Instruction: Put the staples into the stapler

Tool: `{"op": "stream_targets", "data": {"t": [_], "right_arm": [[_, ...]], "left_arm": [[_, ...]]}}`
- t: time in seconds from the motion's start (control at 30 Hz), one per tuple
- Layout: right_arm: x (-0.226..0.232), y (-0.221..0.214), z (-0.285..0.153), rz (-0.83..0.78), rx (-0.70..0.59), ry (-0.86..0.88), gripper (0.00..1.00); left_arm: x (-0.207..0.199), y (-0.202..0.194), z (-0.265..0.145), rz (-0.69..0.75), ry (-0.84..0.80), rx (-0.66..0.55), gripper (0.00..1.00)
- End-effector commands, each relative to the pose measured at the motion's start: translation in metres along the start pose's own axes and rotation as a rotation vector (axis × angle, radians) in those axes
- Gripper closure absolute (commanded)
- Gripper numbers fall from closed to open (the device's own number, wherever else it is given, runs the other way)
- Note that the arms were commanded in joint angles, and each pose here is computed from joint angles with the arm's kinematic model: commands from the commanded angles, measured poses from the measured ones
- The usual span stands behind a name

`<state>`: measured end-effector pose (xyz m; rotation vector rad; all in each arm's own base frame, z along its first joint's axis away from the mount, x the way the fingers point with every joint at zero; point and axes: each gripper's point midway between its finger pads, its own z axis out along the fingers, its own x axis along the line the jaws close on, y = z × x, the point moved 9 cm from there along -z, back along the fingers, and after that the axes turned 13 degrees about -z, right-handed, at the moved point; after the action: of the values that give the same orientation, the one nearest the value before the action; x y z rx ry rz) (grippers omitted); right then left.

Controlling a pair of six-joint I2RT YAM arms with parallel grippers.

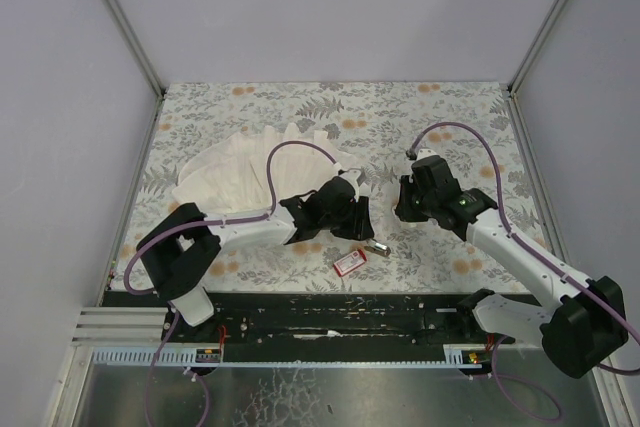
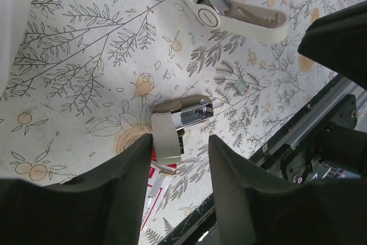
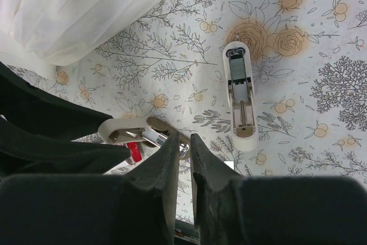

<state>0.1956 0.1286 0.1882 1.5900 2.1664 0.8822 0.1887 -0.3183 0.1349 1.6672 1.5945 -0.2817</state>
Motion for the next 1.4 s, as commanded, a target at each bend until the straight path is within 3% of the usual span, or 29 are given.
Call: {"op": "stream_targets", "data": {"t": [0.0,0.33,0.6,0.7,0.87,1.37], "right_arm": [[-0.001,0.003,-0.005,-0.021,-0.043,0.02,0.79],[0.001,-0.012,-0.008,-0.002,0.019,0.06,0.66],[0.005,-0.023,-0.009,0.027,0.06,0.114,0.63],[0.003,-0.028,-0.009,0.031,0.072,0.092,0.62],[0.001,-0.041,-0.005,0.038,0.118,0.06,0.61],[0.001,-0.073,0.017,-0.011,0.28,-0.226,0.52]], "left_arm": [[-0.008,0.003,0.003,0.012,-0.012,-0.015,0.6],[-0.009,0.004,0.0,0.062,0.007,-0.009,0.85],[-0.004,0.014,-0.015,0.264,0.05,0.084,1.0],[0.004,0.022,-0.024,0.292,0.005,0.193,1.0],[0.023,0.04,-0.033,0.341,0.029,0.273,1.0],[0.032,0.059,-0.02,0.411,-0.019,0.321,0.98]]}}
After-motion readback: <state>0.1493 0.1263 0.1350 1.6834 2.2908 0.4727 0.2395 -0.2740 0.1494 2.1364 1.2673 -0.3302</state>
